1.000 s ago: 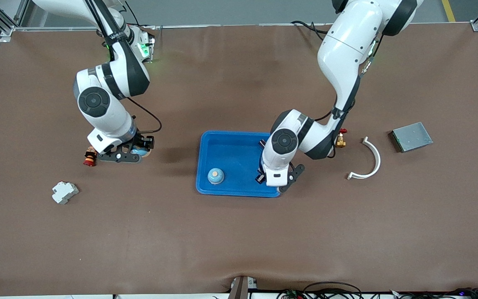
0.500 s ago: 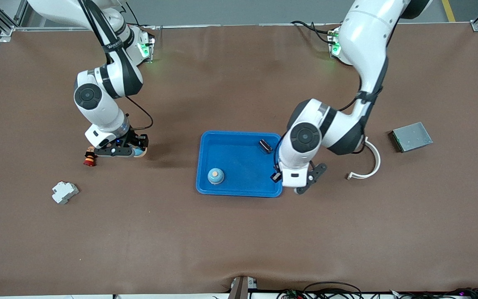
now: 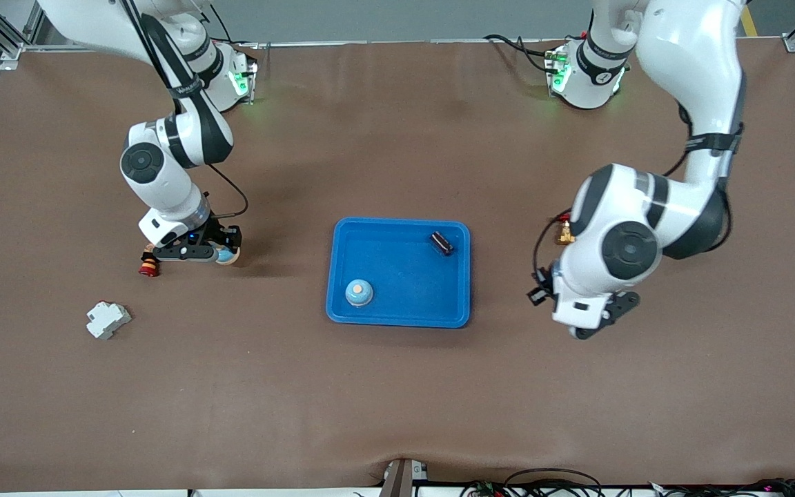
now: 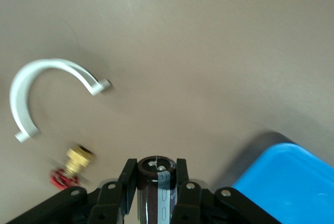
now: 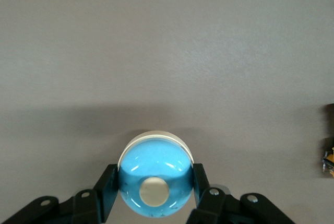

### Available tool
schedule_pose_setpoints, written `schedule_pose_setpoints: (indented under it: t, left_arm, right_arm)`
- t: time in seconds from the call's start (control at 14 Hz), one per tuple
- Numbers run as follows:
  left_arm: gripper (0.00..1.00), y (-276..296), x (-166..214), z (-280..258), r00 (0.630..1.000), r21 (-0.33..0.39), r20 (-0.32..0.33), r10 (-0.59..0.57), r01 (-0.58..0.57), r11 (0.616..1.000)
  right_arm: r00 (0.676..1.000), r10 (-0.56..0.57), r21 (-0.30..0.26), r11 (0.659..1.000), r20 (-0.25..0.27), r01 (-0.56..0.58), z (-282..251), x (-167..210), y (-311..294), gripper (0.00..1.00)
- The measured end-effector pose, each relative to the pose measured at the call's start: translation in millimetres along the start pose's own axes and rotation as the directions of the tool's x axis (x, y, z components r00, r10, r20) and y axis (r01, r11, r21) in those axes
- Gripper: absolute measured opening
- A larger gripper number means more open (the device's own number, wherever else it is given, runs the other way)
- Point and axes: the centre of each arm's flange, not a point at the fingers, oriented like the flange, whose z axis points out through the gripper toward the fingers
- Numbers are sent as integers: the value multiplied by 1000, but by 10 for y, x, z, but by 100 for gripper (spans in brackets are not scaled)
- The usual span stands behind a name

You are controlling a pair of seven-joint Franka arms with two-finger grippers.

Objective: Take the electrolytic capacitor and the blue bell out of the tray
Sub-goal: 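Set the bell near the red buttons while the left gripper places the capacitor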

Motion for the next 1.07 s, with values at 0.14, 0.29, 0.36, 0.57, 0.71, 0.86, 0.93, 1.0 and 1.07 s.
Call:
schedule_pose_setpoints:
  t: [0.14,0.29,0.36,0.57,0.71,0.86,0.93,1.0,1.07]
  left_arm:
    - [34,-328,274,-1,997,0,13,77,-77,997]
    - [34,-595,456,49,986,0,29,163,-163,987]
    - [34,-694,516,81,978,1,36,207,-207,978]
    - [34,-876,606,204,955,51,36,296,-297,953]
    - [34,-908,614,356,948,62,20,316,-317,946]
    - [34,-901,574,588,945,56,3,328,-328,943]
    - [34,-895,540,709,943,52,-2,333,-333,942]
    - [34,-896,499,822,941,51,0,338,-337,940]
    - [34,-903,461,910,940,53,9,341,-341,939]
  right_arm:
    - [1000,-3,-1,1000,9,3,126,-9,53,62]
    - [1000,-4,-1,1000,12,4,210,-23,51,62]
    - [1000,-5,-1,1000,12,5,243,-28,48,62]
    - [1000,-5,2,1000,6,5,331,-35,45,62]
    - [1000,-5,3,1000,4,5,327,-30,47,62]
    - [1000,0,3,1000,2,0,334,-16,63,67]
    - [1000,2,3,1000,2,-2,352,-10,73,77]
    - [1000,2,3,1000,2,-2,362,-2,72,88]
    - [1000,-1,5,1000,-2,1,347,20,55,97]
